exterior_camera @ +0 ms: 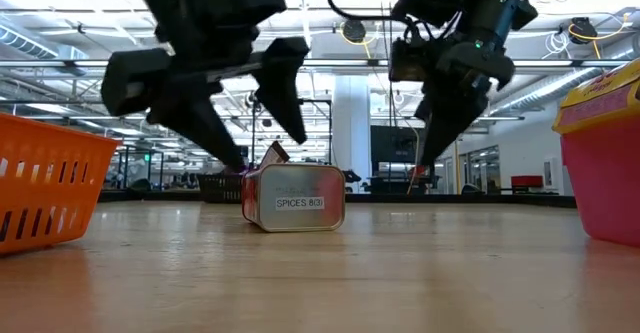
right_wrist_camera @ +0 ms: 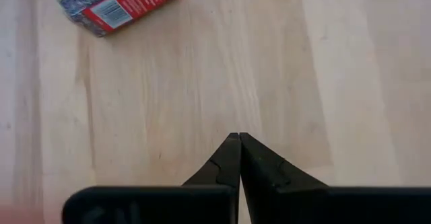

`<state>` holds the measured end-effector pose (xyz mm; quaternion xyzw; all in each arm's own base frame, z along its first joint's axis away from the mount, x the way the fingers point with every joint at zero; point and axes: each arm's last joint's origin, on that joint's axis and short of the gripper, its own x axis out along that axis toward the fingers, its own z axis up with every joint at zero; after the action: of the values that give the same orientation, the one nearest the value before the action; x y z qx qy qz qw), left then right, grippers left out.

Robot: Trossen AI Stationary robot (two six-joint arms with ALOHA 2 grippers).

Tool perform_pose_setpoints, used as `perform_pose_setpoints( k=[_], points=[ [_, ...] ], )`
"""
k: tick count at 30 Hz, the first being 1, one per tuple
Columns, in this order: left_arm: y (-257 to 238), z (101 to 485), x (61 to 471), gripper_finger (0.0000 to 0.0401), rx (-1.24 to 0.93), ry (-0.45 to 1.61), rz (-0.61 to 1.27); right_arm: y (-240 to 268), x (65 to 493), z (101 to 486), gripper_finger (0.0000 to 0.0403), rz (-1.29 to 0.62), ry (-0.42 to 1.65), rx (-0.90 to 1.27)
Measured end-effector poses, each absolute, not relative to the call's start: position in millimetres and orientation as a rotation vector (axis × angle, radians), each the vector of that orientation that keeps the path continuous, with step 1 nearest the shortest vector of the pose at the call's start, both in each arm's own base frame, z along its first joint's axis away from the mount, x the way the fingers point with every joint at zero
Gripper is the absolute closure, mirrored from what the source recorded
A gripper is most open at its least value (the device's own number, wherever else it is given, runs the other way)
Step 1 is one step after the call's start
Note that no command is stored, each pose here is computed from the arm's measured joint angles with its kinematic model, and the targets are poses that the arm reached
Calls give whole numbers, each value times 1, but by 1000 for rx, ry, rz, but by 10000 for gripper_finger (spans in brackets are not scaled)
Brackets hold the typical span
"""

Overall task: Pick & Place Kitchen Items
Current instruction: Put the red seasoning can into the black bin

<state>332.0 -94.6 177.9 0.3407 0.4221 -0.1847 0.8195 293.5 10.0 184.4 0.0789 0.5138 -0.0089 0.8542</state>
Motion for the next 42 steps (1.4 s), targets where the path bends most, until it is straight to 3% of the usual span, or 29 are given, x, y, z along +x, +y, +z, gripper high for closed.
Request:
perform_pose_setpoints(
  k=[5, 16, 42],
  points=[
    [-101, 194, 346, 55, 834, 930, -455, 3, 277, 199, 403, -39, 1037, 179],
    [-100, 181, 384, 52, 1086, 1118, -636, -6, 227, 207, 403, -104, 893, 291],
    [-72, 172, 400, 55, 1099, 1112, -750, -2, 218, 202, 403, -97, 810, 341]
  ],
)
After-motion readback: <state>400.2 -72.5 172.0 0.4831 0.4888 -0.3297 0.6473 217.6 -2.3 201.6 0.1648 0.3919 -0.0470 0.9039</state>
